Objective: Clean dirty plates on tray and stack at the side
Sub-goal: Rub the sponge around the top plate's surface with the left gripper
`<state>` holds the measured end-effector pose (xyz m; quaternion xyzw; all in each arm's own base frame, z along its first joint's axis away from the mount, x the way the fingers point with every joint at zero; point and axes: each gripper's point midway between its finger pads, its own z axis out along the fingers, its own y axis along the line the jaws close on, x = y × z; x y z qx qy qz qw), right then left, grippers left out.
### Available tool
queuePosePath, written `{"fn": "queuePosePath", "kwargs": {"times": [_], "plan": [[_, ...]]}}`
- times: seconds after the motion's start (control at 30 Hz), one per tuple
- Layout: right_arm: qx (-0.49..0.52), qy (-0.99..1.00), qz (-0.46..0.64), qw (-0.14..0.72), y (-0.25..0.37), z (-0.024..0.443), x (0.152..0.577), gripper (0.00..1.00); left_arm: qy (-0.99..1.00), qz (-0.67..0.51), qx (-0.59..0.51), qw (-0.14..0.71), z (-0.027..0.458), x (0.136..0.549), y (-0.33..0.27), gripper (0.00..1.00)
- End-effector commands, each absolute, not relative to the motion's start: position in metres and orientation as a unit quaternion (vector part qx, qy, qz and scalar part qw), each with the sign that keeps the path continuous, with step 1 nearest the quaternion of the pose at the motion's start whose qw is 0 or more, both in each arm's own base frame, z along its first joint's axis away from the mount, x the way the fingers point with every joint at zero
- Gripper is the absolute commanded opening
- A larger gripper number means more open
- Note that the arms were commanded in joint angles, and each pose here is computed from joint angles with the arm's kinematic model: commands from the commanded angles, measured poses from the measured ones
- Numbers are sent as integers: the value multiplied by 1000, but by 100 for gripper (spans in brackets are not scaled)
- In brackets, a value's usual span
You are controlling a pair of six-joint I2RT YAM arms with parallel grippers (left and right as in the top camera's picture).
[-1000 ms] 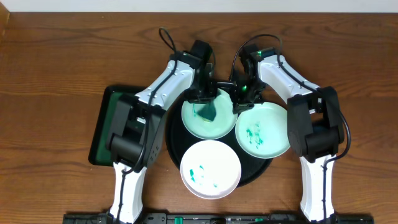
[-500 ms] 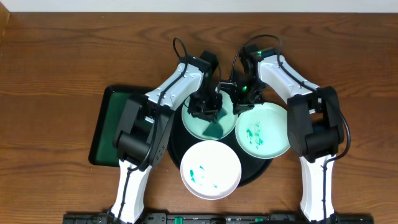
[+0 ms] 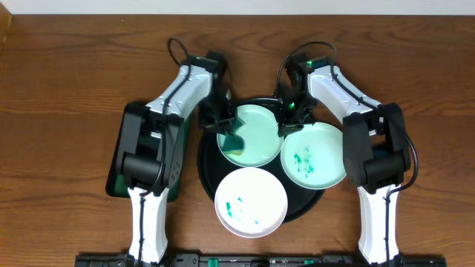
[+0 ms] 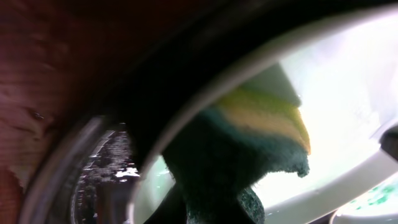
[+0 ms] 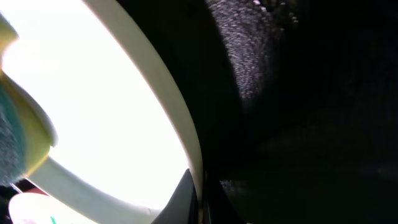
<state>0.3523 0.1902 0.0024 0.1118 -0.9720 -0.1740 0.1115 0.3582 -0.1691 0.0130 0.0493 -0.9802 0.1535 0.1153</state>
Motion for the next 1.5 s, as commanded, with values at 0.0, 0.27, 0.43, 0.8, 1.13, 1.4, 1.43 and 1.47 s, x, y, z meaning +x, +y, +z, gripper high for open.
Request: {"fn": "queuePosePath", "kwargs": {"times": [0.0, 0.27, 0.43, 0.8, 1.13, 1.4, 1.43, 1.47], "plan": [[104, -976, -131, 136, 171, -17, 345, 1, -990, 90, 71, 82, -5, 378, -134, 8], [104, -977, -110, 149, 163, -17, 340, 1, -993, 114, 40, 18, -6, 405, -157, 7], [104, -977, -88, 162, 154, -17, 334, 1, -991, 130, 6, -34, -3, 428, -169, 8], [89, -979, -84, 164, 153, -16, 333, 1, -993, 119, 9, -12, -5, 418, -160, 7], [89, -979, -84, 164, 153, -16, 333, 1, -988, 122, 36, 92, -2, 370, -157, 8], [90, -979, -84, 164, 153, -17, 334, 1, -978, 149, 39, 141, 5, 348, -165, 7], [90, -979, -84, 163, 153, -17, 334, 1, -977, 147, 40, 147, 6, 346, -163, 8], [90, -979, -84, 163, 154, -17, 334, 1, -977, 145, 41, 153, 7, 343, -163, 7]]}}
